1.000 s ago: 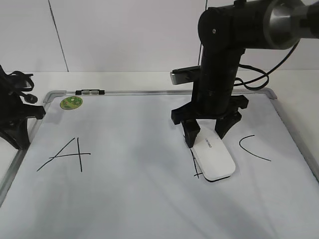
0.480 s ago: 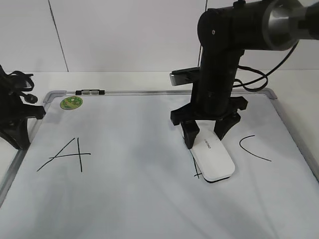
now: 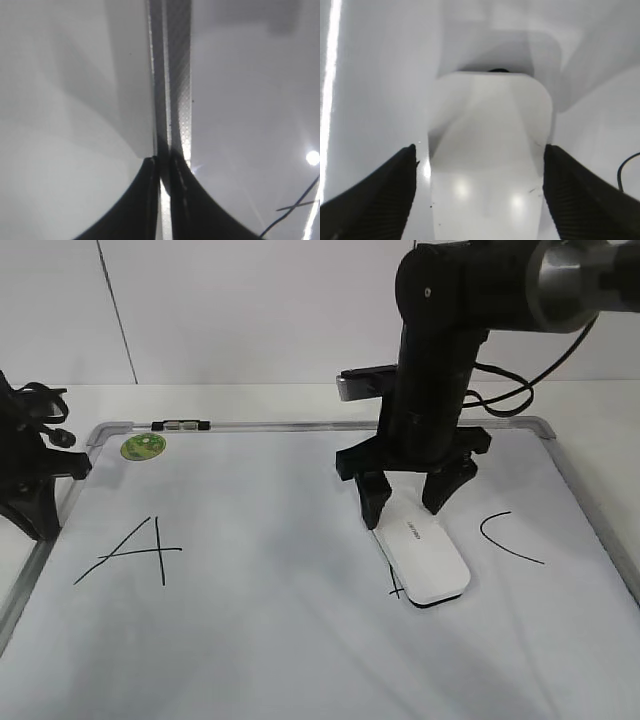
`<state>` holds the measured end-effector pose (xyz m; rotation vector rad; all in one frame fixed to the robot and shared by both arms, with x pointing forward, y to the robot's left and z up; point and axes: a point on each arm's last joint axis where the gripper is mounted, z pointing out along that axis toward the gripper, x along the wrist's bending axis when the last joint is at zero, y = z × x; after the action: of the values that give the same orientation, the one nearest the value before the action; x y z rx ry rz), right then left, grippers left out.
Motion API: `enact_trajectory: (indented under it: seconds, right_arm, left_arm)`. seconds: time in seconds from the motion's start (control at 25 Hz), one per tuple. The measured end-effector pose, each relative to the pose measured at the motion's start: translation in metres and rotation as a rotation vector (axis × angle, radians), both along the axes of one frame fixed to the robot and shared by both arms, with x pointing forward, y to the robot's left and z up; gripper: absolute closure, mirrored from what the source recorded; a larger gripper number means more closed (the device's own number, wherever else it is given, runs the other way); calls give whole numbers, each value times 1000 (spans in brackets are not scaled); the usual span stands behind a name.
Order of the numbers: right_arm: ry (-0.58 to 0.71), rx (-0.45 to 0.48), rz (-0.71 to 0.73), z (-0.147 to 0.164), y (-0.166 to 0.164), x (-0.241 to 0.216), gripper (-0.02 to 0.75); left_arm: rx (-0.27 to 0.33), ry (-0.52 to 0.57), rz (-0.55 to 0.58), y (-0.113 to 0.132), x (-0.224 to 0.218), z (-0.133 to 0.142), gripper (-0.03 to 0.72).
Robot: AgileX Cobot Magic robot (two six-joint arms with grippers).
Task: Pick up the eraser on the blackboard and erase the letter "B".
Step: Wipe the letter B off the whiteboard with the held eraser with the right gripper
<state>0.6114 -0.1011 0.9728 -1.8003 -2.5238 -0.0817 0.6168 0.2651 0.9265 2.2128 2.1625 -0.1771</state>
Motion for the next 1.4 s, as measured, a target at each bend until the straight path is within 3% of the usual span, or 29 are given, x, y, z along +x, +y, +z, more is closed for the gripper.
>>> enact_trajectory:
  seconds: [0.28, 0.72, 1.0, 1.4]
  right_arm:
    - [2, 41, -14, 7, 3, -2, 117]
    - [-102, 86, -10, 58, -6, -17, 148]
    - [-56, 18, 0, 50, -27, -52, 148]
    - [-180, 92, 29, 50, -31, -62, 148]
  left_arm:
    - [0, -2, 0, 0, 0, 0, 669]
    - [0, -1, 0, 0, 0, 0, 669]
    - [0, 1, 0, 0, 0, 0, 669]
    - [-2, 3, 1, 0, 0, 0, 669]
